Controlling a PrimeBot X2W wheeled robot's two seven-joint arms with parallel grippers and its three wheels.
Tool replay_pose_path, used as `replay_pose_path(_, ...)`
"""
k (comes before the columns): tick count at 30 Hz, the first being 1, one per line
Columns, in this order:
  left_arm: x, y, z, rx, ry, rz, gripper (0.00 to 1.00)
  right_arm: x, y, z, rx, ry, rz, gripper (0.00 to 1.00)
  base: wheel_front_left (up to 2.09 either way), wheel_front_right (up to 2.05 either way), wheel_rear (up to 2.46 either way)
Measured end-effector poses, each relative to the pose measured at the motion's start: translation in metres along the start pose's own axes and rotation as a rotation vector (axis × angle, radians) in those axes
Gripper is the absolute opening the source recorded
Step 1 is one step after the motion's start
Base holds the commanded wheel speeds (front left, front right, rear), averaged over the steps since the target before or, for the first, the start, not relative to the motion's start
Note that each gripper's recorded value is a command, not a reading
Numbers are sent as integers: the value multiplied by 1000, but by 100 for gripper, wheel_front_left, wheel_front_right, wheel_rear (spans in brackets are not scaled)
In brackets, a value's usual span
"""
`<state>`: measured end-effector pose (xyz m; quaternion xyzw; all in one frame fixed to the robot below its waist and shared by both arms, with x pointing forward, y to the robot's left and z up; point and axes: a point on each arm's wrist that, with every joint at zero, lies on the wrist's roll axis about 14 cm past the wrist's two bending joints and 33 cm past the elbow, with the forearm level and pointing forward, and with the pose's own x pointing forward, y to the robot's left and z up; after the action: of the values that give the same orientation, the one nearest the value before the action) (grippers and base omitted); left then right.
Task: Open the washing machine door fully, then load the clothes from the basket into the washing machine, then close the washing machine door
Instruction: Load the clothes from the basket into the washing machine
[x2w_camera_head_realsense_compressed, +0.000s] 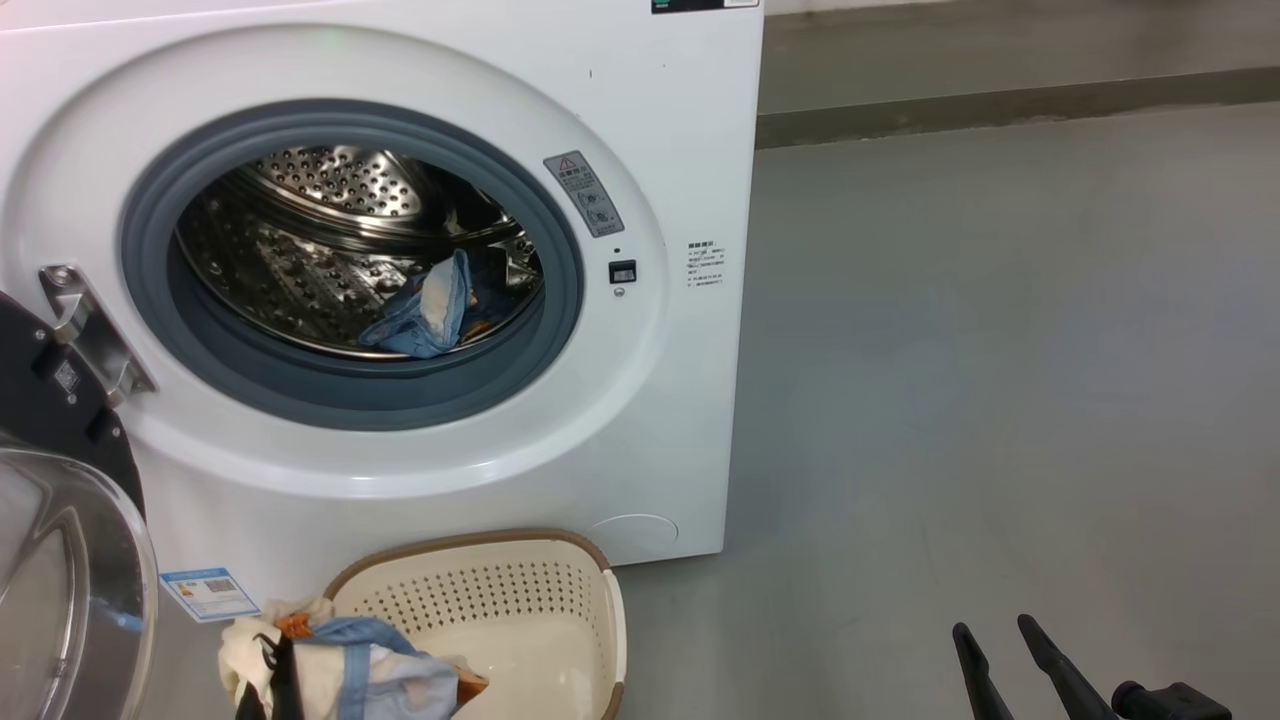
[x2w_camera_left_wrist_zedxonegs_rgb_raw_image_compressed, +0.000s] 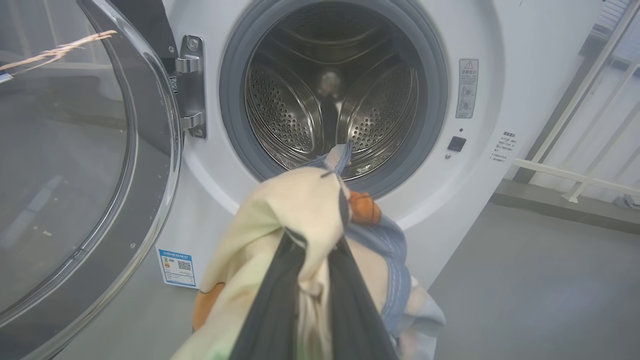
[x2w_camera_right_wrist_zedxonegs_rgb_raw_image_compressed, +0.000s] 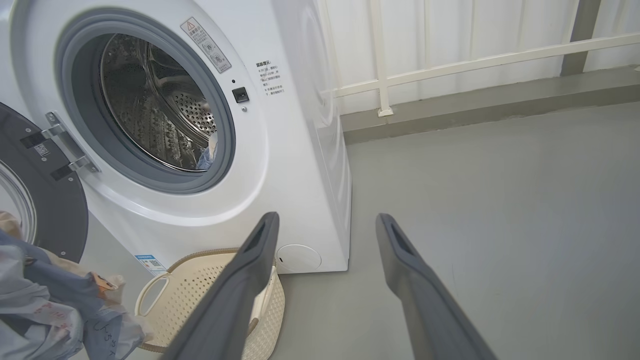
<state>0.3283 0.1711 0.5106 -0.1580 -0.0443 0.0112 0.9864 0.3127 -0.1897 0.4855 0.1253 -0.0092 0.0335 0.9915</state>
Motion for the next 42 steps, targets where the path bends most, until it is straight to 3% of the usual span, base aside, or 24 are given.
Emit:
replay_pose_path(15, 33, -29, 2, 16, -17, -73, 0, -1, -1, -17, 27, 50, -27, 100, 0, 0, 0)
replay_pose_path(36, 195, -66, 30, 61, -127, -152, 0, 39, -10, -35, 45, 108, -60, 100, 0, 0, 0)
replay_pose_path(42, 239, -71, 15, 85, -92, -144, 0, 44, -13, -45, 43, 140, -69, 100, 0, 0, 0)
